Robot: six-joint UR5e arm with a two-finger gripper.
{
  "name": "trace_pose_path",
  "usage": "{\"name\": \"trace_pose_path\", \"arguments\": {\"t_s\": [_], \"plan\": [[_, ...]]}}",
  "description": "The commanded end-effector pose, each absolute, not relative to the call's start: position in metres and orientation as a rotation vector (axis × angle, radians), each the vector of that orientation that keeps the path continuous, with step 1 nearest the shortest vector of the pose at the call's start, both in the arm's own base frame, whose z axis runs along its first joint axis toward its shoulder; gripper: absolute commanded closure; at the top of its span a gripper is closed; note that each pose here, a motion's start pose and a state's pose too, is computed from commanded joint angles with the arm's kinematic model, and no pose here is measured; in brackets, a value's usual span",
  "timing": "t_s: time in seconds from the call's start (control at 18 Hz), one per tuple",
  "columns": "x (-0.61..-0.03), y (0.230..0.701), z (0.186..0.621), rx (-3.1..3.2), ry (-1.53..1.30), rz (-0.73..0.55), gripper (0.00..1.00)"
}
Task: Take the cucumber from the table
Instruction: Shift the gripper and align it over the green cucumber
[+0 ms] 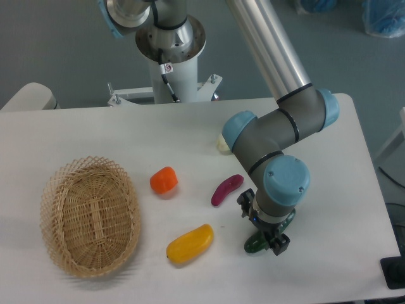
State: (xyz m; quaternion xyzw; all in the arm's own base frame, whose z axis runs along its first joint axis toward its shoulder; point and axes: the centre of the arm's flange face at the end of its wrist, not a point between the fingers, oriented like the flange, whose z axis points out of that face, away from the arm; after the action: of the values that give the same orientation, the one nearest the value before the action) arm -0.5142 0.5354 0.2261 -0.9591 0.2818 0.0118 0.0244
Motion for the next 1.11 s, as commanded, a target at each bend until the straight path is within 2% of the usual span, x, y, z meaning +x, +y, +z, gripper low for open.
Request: {"name": "trace_pose_path", "arguments": {"t_s": [0.33, 0.56, 0.83, 0.89, 0.94, 1.06, 1.11], "plan": [[-0.529, 0.531, 0.211, -2.972, 0.822, 0.072, 0.0], [-0.523, 0.527, 0.195, -2.98, 0.821, 0.049, 0.0], [-0.513, 0.521, 0.182, -2.972, 0.82, 0.089, 0.0], [-0.513, 0.521, 0.182, -2.971, 0.822, 0.092, 0.04], [-0.513, 0.521, 0.182, -2.971, 0.819, 0.091, 0.14], [-0.513, 0.52, 0.182, -2.975, 0.813, 0.095, 0.42], [-0.514, 0.521, 0.183, -2.98, 0.792, 0.097, 0.6]]}}
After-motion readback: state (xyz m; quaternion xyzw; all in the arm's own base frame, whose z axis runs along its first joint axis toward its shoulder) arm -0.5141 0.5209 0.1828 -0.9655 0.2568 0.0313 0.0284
